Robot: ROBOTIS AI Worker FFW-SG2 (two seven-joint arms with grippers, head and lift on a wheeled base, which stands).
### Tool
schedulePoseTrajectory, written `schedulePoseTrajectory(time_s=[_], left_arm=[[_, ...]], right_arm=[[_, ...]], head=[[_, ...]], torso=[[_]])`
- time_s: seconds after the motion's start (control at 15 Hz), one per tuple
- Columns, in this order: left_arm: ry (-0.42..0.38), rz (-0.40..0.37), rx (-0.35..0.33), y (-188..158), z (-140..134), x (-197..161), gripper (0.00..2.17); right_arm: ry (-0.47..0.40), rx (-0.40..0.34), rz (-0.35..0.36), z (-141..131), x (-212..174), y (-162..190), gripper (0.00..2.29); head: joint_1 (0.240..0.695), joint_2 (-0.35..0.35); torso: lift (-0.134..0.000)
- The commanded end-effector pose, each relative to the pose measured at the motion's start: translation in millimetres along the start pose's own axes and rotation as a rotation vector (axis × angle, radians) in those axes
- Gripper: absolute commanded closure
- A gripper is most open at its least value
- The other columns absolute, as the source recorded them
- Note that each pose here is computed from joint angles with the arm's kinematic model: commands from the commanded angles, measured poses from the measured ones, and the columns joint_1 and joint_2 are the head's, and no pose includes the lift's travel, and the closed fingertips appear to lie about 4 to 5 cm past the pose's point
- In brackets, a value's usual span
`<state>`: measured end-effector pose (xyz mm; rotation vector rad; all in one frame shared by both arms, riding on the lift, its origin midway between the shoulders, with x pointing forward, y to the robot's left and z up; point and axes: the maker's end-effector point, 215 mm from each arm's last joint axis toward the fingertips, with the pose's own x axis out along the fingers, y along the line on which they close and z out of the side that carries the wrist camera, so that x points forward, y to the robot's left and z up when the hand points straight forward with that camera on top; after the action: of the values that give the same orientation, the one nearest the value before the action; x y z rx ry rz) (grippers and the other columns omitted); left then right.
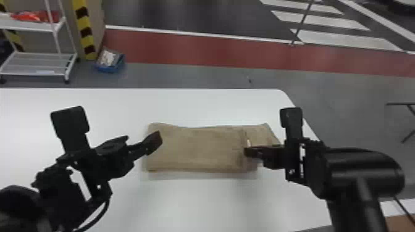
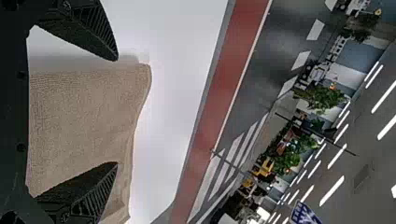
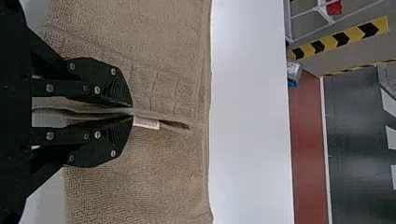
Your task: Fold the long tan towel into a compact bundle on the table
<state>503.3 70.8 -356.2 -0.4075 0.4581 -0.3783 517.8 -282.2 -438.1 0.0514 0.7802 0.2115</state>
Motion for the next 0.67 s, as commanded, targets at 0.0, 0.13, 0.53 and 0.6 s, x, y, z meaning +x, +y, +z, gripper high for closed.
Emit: schedulePoseTrajectory(time_s=[0.0, 0.13, 0.53, 0.6], left_arm=[[0.005, 0.002, -0.003, 1.2, -3.6, -1.3, 0.09], [0.006, -0.001, -0.004, 0.7, -4.5, -1.5, 0.09], [0.020, -0.002, -0.008, 0.2, -13.1, -3.9, 0.09], [0.020, -0.002, -0.008, 0.2, -13.1, -3.9, 0.09]], right_arm=[[0.010, 0.005, 0.001, -6.0, 0.3, 0.0, 0.94], [0.011, 0.011, -0.004, -8.7, -0.5, -3.4, 0.92], [-0.013, 0.006, -0.019, 3.3, 1.0, -14.3, 1.04], [-0.009, 0.008, -0.014, 2.9, 1.7, -14.4, 1.34]], head=[[0.695, -0.225], [0.695, -0.226], [0.695, -0.239], [0.695, -0.241]], torso=[[-0.125], [-0.125], [-0.125], [-0.125]])
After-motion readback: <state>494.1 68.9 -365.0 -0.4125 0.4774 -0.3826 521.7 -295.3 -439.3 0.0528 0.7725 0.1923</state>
